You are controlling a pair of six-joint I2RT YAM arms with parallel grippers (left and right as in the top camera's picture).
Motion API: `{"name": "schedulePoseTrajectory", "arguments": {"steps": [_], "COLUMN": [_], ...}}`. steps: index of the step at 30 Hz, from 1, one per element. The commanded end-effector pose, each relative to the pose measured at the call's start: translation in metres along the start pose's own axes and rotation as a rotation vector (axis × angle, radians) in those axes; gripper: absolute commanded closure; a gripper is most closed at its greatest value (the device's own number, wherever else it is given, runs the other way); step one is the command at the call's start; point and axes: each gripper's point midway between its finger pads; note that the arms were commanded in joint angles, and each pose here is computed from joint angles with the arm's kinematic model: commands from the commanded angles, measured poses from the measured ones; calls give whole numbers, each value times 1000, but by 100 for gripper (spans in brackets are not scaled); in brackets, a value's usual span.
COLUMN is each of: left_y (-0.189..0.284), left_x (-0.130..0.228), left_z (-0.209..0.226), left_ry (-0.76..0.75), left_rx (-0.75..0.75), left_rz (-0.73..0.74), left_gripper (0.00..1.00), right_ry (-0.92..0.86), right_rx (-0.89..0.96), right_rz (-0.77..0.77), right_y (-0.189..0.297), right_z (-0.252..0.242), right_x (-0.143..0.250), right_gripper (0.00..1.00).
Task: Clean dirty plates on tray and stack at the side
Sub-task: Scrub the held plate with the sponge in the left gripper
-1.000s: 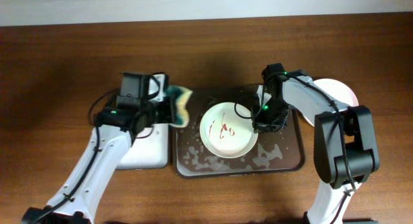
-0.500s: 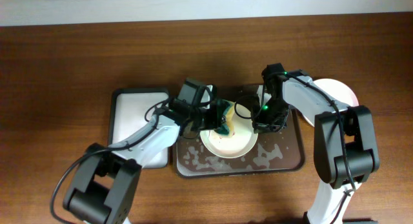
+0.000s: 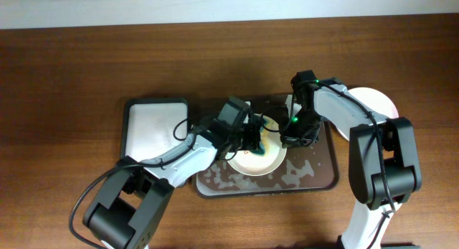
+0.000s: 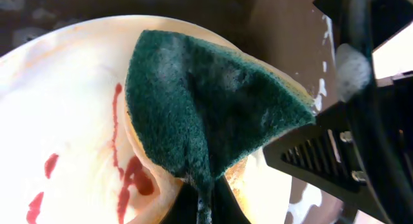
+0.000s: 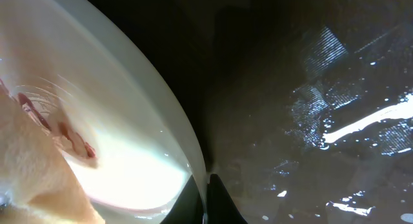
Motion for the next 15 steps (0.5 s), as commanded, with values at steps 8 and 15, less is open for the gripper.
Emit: {"name": "schedulePoseTrajectory", "arguments": {"steps": [8, 15], "left_y": [-25, 4], "left_x": [12, 22], "left_z": [35, 111], "left_ry": [30, 81], "left_rx": [-157, -507], "left_rz": [12, 47], "left_gripper": [100, 100], "right_ry": [1, 1], "right_rx": [5, 9], "right_rz": [16, 17], "right_y": [-5, -5], "right_z": [2, 1], "right_x": [2, 2], "right_gripper": [96, 96]}}
Point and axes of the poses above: each gripper's point midway between its finger pads, its own y axis back along the fingers, its own z axis along the line the jaws close on, x = y × z, and after that the axes turned 6 degrees about -y, right-handed
